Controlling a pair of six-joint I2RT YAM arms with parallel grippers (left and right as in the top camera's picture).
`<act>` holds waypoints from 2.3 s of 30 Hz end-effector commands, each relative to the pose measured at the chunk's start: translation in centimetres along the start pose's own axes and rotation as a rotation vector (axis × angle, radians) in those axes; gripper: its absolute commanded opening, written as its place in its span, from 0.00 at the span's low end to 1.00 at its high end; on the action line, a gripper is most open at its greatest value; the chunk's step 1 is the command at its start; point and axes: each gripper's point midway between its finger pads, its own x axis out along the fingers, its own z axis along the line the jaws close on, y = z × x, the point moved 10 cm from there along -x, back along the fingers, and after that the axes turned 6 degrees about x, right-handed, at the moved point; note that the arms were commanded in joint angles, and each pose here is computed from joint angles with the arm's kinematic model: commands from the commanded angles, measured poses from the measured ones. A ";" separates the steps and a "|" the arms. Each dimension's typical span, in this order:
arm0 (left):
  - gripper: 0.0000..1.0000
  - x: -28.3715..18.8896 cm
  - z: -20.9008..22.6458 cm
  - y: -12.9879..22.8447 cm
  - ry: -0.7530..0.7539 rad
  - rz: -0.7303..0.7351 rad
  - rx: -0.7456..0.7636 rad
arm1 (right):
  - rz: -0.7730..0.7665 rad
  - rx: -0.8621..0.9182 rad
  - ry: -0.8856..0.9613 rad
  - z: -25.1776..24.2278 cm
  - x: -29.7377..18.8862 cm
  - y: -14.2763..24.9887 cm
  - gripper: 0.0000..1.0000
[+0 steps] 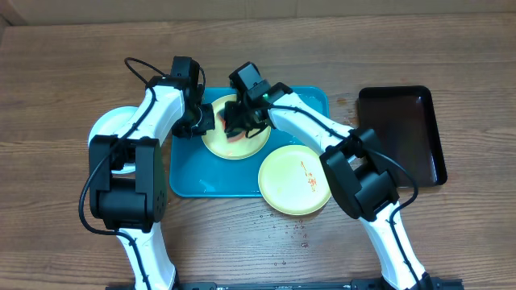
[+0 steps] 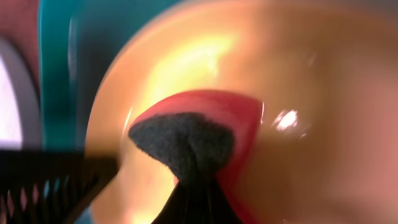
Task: Clean dirty plates on tray and stack at the side
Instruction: 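Scrub the yellow plate with the sponge while left gripper holds it, then raise the sponge with right gripper away from the plate, then lift the yellow plate with left gripper and stack it on the white plate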
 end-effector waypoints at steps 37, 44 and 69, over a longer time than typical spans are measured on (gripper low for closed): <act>0.04 0.7 0.2 0.5 -0.022 0.021 0.019 | 0.233 0.006 0.008 -0.4 0.3 1.1 0.04; 0.04 -1.3 0.7 -0.6 -0.029 -0.008 0.009 | 0.137 -0.031 -0.029 -0.9 -8.0 -1.9 0.04; 0.04 -21.1 -0.2 3.8 -0.589 -0.450 0.009 | -0.235 0.089 -0.059 -7.3 -25.8 -7.1 0.04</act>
